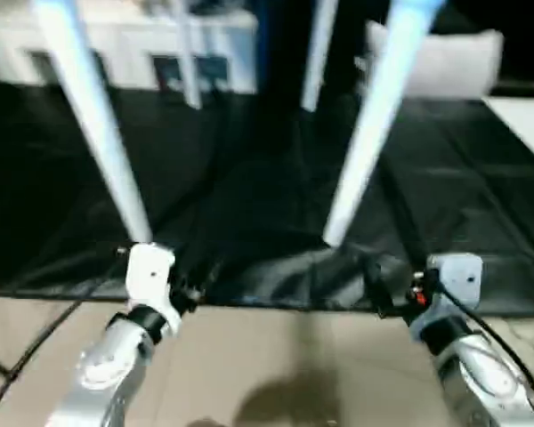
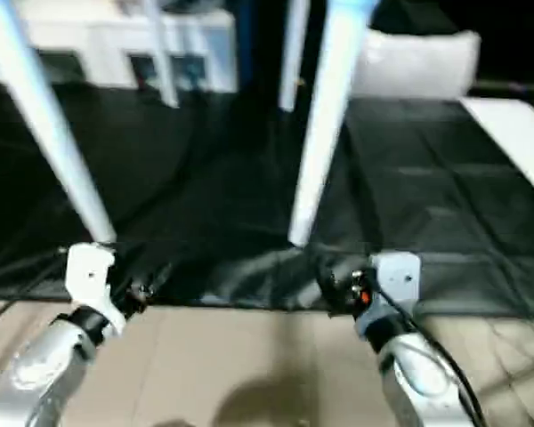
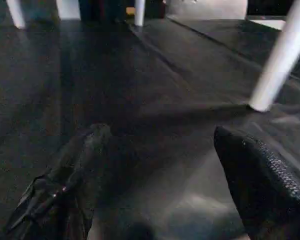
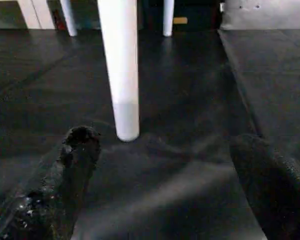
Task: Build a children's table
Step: Flip table
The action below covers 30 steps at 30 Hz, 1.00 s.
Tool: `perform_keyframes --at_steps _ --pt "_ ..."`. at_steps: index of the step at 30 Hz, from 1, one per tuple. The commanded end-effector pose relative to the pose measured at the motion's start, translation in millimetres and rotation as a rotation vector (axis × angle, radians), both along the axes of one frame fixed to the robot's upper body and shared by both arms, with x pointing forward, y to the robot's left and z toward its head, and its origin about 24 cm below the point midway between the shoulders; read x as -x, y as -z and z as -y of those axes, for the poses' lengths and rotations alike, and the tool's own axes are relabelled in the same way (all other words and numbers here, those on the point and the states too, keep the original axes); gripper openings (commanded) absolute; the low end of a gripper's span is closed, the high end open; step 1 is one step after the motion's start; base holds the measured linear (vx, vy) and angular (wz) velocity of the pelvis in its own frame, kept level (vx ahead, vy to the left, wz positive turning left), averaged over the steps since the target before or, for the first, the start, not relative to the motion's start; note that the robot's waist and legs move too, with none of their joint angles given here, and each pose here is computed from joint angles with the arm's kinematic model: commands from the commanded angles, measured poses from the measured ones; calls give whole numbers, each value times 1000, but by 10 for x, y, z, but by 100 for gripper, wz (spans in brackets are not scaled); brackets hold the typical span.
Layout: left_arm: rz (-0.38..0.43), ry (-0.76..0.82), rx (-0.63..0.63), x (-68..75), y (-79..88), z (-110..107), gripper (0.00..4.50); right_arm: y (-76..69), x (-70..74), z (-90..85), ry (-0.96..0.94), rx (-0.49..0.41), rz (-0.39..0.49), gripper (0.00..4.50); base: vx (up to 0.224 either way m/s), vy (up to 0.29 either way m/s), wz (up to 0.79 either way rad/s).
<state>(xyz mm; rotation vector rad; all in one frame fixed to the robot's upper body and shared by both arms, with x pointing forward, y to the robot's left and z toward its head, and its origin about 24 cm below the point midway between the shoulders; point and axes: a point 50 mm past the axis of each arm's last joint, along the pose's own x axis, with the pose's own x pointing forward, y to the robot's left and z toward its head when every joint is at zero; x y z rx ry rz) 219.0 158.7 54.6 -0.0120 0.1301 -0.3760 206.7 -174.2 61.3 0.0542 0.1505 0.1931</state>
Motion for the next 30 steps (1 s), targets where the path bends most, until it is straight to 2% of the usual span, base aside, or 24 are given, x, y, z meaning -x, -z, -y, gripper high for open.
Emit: perform_keyframes --at_steps 1,3,9,13,14,15,16,17,18,19,20,21,22,23,25,27,28,29,30 --pt "-12 -33 -19 11 19 -96 371 26 -33 -56 -4 -8 -4 450 -148 6 1" --pt "-13 -54 -17 -5 33 -111 371 57 -81 -120 -34 10 -14 450 -189 26 -12" --pt "-26 -66 -8 -59 37 -118 371 41 -92 -156 -45 2 -13 450 -107 -22 0" --pt "-58 -45 -15 -14 129 -135 371 62 -83 -160 -69 -16 -22 450 -111 12 -10" --pt "-81 -44 -13 18 181 -154 371 86 -65 -176 -112 -52 -41 450 -164 11 11" --pt "-88 -43 -13 28 196 -160 390 95 -57 -183 -128 -64 -49 450 -164 11 11" --pt "-147 -13 -16 106 292 -163 390 138 -20 -185 -206 -64 -64 450 -124 26 -4" --pt "-147 -13 -16 106 292 -163 400 138 -20 -185 -206 -64 -64 450 -126 19 -3" --pt "-221 13 -49 196 411 -185 409 226 16 -175 -256 -60 -110 450 -126 19 -3" --pt "-259 19 -72 245 474 -204 417 279 37 -170 -281 -65 -138 450 -83 -20 6" --pt "-272 18 -77 258 494 -211 426 293 44 -172 -292 -74 -147 450 -29 -50 11" --pt "-328 -21 -120 284 607 -273 426 393 64 -160 -321 -79 -203 450 -29 -50 11" --pt "-342 -32 -127 284 644 -288 432 425 59 -152 -322 -73 -212 450 0 0 0" --pt "-379 -57 -134 283 742 -317 446 519 47 -139 -320 -71 -246 450 -34 140 -39" --pt "-416 -74 -123 278 838 -332 446 620 32 -128 -314 -74 -284 450 -27 158 -32" --pt "-466 -91 -54 237 959 -346 446 830 -4 -119 -297 -64 -361 450 0 0 0" --pt "-503 -111 -8 200 1033 -369 446 999 -42 -107 -255 -79 -423 450 12 -77 1" --pt "-514 -115 0 195 1051 -374 446 1038 -50 -102 -243 -76 -437 450 -46 -24 -42" --pt "-589 -117 -45 213 1176 -415 446 1232 -69 -82 -198 -40 -506 450 -46 -24 -42"
